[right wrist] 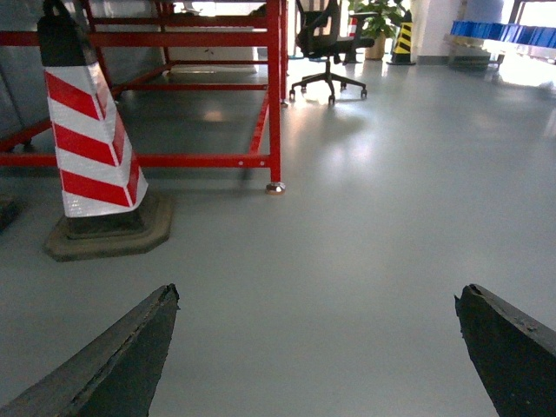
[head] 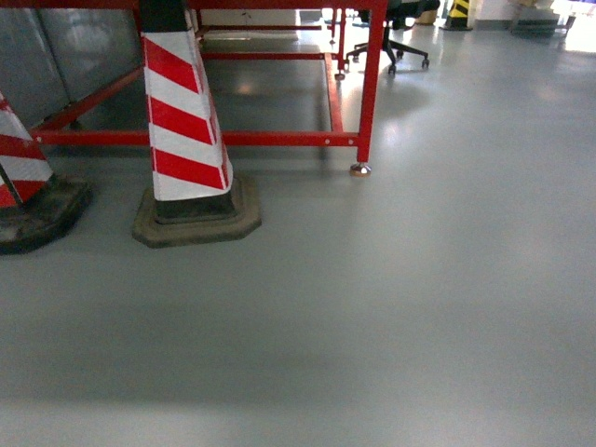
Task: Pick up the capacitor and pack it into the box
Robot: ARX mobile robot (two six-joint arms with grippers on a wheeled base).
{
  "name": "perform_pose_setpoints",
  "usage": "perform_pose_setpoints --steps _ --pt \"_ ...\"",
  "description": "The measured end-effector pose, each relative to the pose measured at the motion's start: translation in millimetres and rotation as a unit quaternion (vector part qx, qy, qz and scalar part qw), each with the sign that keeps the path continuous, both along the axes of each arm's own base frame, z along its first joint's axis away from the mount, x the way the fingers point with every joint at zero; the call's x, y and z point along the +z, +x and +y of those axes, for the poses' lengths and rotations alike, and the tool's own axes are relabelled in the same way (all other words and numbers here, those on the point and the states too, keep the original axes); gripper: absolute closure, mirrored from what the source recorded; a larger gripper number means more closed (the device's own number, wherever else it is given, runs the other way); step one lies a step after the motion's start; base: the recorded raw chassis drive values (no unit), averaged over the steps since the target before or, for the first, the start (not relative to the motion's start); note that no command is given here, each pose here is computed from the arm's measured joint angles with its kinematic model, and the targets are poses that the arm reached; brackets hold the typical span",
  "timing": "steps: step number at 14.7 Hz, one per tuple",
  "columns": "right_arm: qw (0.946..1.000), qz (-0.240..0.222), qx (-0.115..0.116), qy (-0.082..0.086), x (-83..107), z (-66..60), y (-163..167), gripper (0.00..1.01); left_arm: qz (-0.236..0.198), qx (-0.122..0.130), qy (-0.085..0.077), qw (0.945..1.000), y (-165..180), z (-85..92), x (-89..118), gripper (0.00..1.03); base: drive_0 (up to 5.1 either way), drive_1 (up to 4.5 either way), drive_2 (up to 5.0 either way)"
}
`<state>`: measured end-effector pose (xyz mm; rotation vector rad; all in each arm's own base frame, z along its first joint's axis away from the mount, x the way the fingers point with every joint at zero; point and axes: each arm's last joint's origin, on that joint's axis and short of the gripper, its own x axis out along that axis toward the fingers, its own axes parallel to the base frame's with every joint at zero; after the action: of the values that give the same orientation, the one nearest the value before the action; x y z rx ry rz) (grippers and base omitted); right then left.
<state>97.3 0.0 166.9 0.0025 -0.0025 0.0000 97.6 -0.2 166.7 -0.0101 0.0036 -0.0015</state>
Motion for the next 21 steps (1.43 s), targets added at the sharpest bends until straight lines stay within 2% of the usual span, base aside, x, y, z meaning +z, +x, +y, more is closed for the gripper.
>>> perform_pose_setpoints --steps 13,21 --pt "1.0000 -0.001 0.000 0.000 0.3 0.0 0.0 0.03 -0.001 0.001 0.000 1.0000 0.0 0.1 0.1 0.60 -5.0 2.41 2.4" --pt "1.0000 0.000 0.001 0.000 -0.1 0.0 0.0 0.03 0.000 0.001 0.000 1.0000 0.0 0.1 -0.1 0.60 0.0 0.00 0.0"
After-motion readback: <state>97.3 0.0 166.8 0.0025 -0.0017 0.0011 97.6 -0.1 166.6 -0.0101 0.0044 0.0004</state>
